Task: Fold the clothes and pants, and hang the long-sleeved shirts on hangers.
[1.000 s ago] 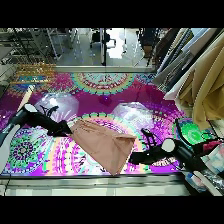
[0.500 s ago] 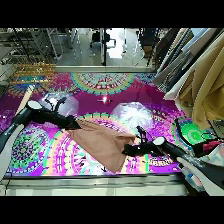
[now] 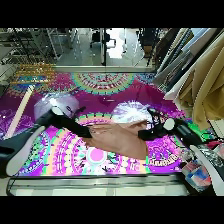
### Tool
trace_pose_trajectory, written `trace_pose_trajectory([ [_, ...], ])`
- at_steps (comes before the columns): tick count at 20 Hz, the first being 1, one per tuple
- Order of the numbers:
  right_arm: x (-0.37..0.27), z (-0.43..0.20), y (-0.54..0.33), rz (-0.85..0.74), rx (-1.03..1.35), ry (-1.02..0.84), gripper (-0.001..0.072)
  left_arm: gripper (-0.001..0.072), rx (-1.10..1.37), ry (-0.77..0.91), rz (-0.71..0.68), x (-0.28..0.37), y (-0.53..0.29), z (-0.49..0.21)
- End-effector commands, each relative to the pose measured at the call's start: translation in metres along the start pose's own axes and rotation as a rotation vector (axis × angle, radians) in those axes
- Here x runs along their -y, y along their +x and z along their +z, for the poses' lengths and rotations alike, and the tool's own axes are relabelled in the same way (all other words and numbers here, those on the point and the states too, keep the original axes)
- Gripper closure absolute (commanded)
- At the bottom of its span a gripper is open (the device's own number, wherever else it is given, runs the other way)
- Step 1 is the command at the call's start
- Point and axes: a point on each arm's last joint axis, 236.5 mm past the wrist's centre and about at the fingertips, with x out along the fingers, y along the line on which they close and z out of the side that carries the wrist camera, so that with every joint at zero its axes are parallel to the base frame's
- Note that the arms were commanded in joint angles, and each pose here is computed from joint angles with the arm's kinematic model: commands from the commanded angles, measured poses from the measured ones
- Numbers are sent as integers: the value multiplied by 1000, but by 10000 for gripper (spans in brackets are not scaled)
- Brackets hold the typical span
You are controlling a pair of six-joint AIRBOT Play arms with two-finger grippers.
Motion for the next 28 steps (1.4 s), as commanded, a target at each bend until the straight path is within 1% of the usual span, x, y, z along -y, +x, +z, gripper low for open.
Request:
trace_pose_trajectory([
  [1,-39,35,-39,9,70,-10,701,700,-60,-34,11,0,55,-6],
  [3,-96,57,-44,54,116,-36,702,701,-65,-96,18,-2,63,-7],
  [5,-142,64,-31,86,121,-50,702,702,-46,-112,15,3,50,-3],
  [9,-201,58,31,117,54,-60,701,700,63,-138,-2,30,-42,5],
  [11,-223,52,59,136,36,-76,701,700,102,-169,57,25,-96,-8],
  [14,-256,39,93,192,14,-99,697,699,215,-250,223,-4,-167,-23],
  [15,-272,39,97,246,31,-142,643,699,253,-258,239,-7,-182,-25],
  [17,-296,46,83,338,80,-263,235,699,309,-263,253,-6,-203,-27],
  [18,-291,55,67,328,94,-328,163,699,320,-256,258,-3,-207,-27],
  [20,-249,79,30,228,123,-364,163,699,312,-202,243,7,-202,-24],
  [22,-186,99,-9,129,130,-295,160,700,288,-118,203,23,-181,-12],
  [23,-155,99,-21,107,107,-237,141,699,277,-83,195,28,-167,-5],
  [25,-106,81,-21,106,28,-108,142,700,274,-45,207,28,-133,17],
  [26,-91,67,-11,130,-14,-52,145,700,270,-37,210,26,-116,25],
  [27,-83,51,4,175,-58,26,145,699,257,-36,208,22,-96,32],
  [28,-82,40,20,230,-75,66,145,700,241,-39,207,18,-79,35],
])
